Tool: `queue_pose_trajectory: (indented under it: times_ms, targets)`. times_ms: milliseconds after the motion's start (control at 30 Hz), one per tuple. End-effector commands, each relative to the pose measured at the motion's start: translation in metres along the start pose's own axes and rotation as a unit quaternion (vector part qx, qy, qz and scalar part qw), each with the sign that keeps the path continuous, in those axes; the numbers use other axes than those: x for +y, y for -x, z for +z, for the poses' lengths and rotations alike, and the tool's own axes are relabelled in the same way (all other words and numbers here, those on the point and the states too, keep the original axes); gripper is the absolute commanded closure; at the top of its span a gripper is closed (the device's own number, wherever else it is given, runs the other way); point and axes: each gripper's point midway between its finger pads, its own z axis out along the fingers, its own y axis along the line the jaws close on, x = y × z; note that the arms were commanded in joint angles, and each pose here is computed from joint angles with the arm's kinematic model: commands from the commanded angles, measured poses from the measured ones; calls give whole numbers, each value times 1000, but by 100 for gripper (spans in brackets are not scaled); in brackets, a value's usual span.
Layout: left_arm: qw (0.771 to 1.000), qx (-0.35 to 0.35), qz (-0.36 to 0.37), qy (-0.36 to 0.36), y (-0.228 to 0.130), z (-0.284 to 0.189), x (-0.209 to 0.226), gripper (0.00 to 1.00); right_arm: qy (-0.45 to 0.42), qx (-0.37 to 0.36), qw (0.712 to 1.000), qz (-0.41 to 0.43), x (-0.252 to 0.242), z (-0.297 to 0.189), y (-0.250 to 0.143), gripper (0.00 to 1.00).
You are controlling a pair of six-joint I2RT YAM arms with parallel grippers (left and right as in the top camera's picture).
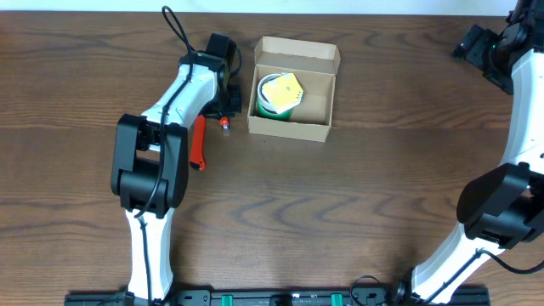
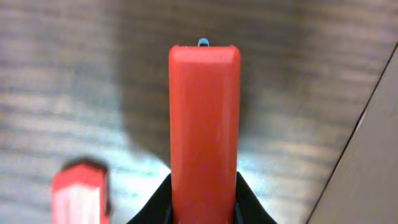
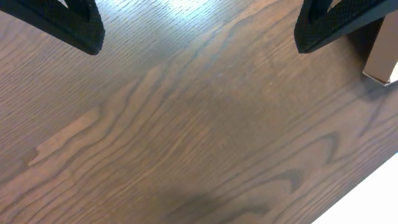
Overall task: Pack container
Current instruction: 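Lift the red stapler and carry it over the box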
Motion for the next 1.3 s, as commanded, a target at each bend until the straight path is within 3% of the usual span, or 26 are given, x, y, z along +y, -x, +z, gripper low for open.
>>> queue_pose_trajectory:
  times_ms: [0, 400, 667, 933, 1267]
  targets:
    - [1000, -8, -11, 6, 14, -17, 7, 95, 5, -17, 1000, 4, 2, -16, 5, 1]
    - [996, -84, -19, 31, 57, -150, 13, 95, 5, -17, 1000, 4, 2, -16, 5, 1]
    - [992, -126, 27, -12, 35, -232, -36, 95, 5, -17, 1000, 4, 2, -16, 5, 1]
    - [987, -121, 101, -10, -13, -240, -109, 95, 5, -17, 1000, 4, 2, -16, 5, 1]
    - [976, -145, 158, -28, -34, -224, -179, 95, 5, -17, 1000, 4, 2, -16, 5, 1]
